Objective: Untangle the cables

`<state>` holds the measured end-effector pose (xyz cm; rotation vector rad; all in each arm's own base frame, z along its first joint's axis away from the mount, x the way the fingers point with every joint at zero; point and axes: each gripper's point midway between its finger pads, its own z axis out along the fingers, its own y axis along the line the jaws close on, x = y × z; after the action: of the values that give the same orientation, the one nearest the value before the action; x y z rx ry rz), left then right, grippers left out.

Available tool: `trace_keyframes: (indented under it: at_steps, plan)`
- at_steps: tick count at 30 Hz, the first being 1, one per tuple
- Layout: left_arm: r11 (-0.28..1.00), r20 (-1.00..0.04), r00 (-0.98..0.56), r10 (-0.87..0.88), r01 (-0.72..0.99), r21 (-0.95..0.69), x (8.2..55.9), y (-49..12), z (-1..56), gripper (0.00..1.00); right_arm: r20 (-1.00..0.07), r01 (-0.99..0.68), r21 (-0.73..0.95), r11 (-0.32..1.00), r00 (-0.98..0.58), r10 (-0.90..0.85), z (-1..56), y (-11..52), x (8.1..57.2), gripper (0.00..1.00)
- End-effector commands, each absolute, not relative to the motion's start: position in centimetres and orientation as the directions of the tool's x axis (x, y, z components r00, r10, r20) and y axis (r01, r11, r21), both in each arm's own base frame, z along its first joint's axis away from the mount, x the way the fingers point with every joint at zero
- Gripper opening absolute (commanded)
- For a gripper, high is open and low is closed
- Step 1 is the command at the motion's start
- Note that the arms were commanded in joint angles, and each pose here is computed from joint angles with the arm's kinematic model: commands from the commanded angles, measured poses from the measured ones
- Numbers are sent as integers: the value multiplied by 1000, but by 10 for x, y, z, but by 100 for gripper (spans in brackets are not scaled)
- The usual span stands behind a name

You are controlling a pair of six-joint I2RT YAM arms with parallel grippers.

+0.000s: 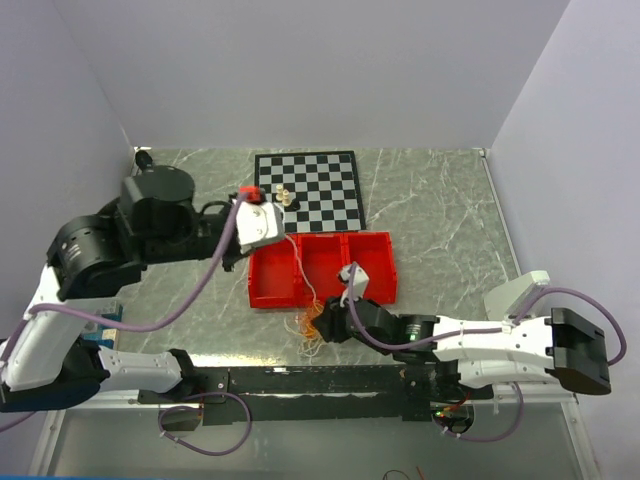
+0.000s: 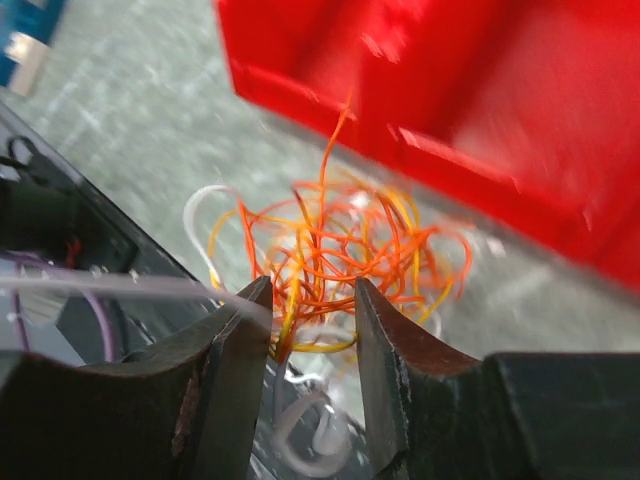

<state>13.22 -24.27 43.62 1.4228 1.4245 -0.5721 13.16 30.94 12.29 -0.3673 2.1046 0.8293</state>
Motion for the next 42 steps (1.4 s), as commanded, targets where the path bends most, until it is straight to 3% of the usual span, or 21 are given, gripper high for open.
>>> trace_keyframes:
  at_steps: [1, 10, 18, 25, 31, 38, 42]
  plan:
    - [417, -917, 298, 265, 822, 387, 150, -225, 517, 1, -719, -401, 485, 777, -689, 92, 95, 283, 122, 46]
    - [769, -876, 483, -16, 566, 298, 166, -158, 638, 1, -654, -305, 439, 845, -754, 68, 56, 248, 105, 48]
    - [932, -725, 668, -168, 347, 104, 153, -78, 715, 8, -628, -259, 402, 878, -776, 59, 43, 232, 96, 49]
    - [961, -629, 744, -224, 277, -16, 139, -40, 747, 9, -615, -240, 395, 887, -786, 62, 38, 225, 93, 49]
    - [943, -631, 742, -225, 329, 52, 136, -56, 748, 10, -612, -215, 354, 910, -789, 52, 34, 216, 94, 48]
    - [975, -428, 877, -218, 215, -56, 102, -1, 804, 8, -581, -164, 341, 926, -811, 70, 22, 200, 89, 48]
    - [986, -362, 918, -163, 140, -91, 92, 17, 816, 8, -567, -141, 346, 928, -819, 87, 16, 196, 87, 48]
